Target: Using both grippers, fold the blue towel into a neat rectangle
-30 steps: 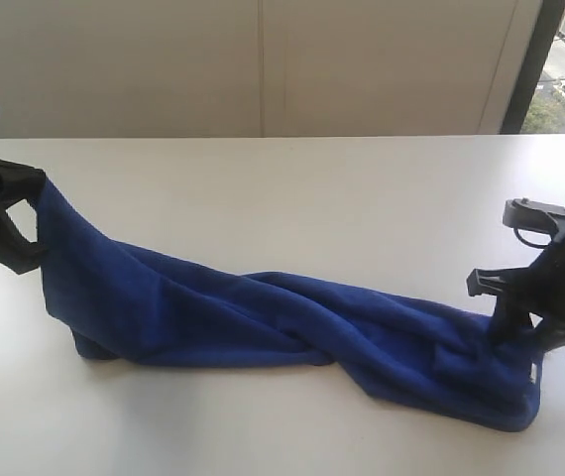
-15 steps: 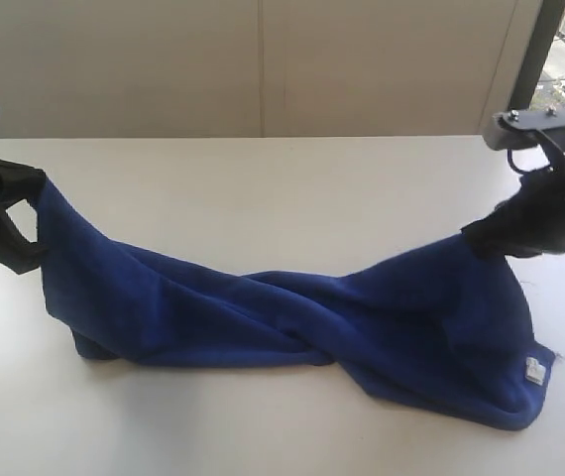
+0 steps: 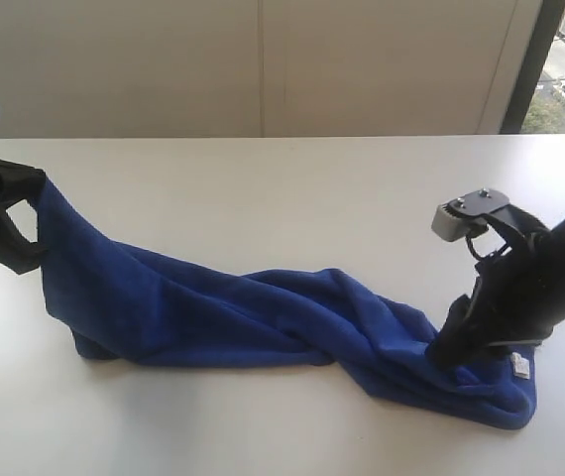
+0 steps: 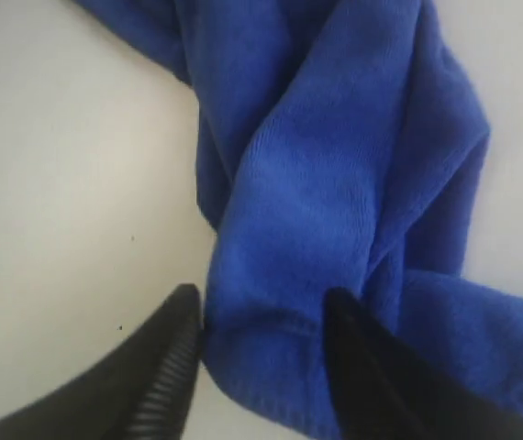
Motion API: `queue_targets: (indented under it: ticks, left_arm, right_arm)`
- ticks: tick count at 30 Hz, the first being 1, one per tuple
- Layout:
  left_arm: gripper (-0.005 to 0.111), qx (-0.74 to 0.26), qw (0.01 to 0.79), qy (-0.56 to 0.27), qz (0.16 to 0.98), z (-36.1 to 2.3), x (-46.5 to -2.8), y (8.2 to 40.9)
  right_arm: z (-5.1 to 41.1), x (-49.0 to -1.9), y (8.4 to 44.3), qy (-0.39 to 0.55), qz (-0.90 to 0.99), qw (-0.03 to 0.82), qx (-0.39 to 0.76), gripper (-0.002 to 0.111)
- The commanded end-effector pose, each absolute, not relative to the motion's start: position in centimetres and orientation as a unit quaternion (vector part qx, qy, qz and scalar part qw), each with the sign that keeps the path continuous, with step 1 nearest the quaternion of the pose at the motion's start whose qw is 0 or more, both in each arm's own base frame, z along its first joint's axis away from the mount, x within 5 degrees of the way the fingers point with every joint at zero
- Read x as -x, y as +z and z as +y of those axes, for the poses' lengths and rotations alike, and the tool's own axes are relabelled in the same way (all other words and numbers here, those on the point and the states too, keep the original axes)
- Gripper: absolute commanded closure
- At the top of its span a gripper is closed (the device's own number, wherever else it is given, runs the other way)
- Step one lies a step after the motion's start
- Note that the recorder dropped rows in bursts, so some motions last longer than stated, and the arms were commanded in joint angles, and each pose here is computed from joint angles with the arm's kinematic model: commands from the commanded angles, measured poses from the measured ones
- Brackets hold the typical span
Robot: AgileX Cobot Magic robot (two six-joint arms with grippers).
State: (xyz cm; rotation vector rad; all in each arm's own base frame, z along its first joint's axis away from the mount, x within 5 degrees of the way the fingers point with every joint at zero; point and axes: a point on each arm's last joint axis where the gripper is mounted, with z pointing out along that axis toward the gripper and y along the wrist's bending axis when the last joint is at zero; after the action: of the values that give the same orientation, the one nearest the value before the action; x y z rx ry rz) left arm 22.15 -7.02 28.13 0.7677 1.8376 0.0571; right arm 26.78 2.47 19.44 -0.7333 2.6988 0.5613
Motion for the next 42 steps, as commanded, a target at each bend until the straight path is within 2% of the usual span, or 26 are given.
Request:
queue_targets:
  ticks: [1,7,11,17,20,30,33,42]
  left_arm:
    - [0.107,-0.316,0.543,0.017,0.778,-7.0,-22.1,28.1]
    - [0.107,-0.316,0.543,0.017,0.778,-7.0,-22.1,28.1]
    - [0.107,-0.316,0.543,0.017,0.778,-7.0,-22.1,28.1]
    - [0.107,-0.316,0.543,0.017,0.778,-7.0,-22.1,28.1]
    - [0.107,-0.316,0.543,0.017,0.778,-7.0,-22.1,28.1]
    - [0.107,-0.316,0.543,0.017,0.778,-7.0,-22.1,28.1]
    - [0.107,-0.316,0.543,0.017,0.778,-7.0,-22.1,28.1]
    - [0.107,-0.316,0.543,0.017,0.778,-7.0,-22.1,28.1]
  right_arm:
    - [2.7,-26.5,19.0,0.221,0.937,0.106,0.250,0.045]
    - [2.5,-27.9,22.3,0.206,0.949,0.152,0.185,0.045]
    - [2.5,-27.9,22.9,0.213,0.958,0.145,0.122,0.045]
    - [2.7,-26.7,19.4,0.235,0.969,0.051,0.063,0.045]
    - [3.1,-26.3,18.3,0.235,0.970,0.031,0.054,0.045]
    - [4.1,-27.7,15.3,0.193,0.980,0.033,0.024,0.045]
    - [3.4,-27.7,14.6,0.158,0.987,0.016,0.001,0.049]
    - [3.2,-27.6,14.5,0.144,0.989,0.011,-0.017,0.051]
